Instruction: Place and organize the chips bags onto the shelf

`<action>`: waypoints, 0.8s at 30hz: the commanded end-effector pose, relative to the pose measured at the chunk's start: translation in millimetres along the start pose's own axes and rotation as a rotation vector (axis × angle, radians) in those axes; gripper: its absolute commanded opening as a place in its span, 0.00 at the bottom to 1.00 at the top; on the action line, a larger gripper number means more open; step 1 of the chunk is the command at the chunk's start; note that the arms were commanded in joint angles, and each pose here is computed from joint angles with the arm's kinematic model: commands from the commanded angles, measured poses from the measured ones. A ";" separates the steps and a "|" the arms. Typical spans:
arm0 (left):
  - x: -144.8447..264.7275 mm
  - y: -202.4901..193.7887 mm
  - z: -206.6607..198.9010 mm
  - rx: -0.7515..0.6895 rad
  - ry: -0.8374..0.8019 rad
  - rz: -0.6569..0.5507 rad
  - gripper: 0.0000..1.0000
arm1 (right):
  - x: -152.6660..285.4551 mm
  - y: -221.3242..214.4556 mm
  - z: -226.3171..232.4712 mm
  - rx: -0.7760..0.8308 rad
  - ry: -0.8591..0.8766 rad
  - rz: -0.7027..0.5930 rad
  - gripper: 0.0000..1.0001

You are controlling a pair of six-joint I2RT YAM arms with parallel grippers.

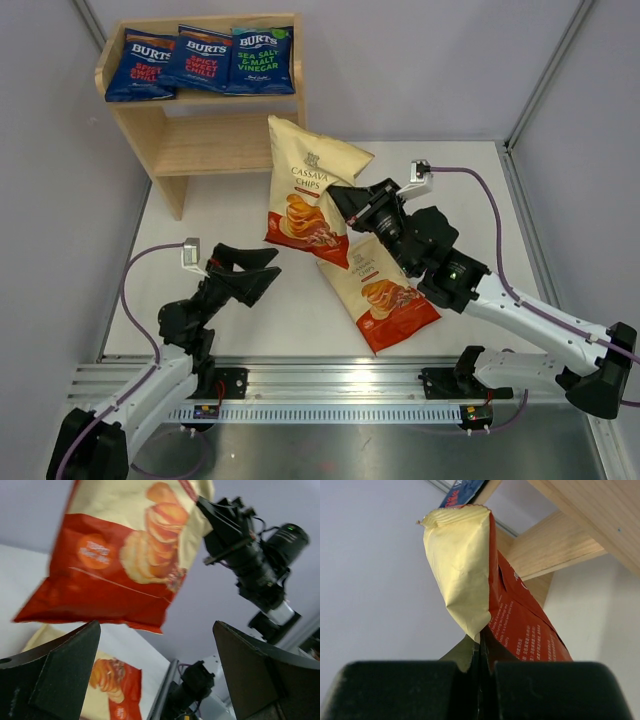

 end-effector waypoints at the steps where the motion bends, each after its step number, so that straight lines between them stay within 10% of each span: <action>1: 0.8 -1.2 -18.4 -0.112 -0.174 -0.089 0.99 | 8.2 37.6 54.0 -0.160 0.210 -0.089 0.00; 24: -42.3 13.7 -38.0 -0.056 -0.224 -0.181 0.99 | 31.5 53.1 96.2 -0.373 0.509 0.035 0.00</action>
Point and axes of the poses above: each gripper's point midway between its finger pads, its own x axis back along the fingers, its own z axis along the line the jaws close on, y = z × x, the point moved 10 cm from there along x, back along the fingers, and after that the axes turned 3 degrees about x, right-handed, at the moved point
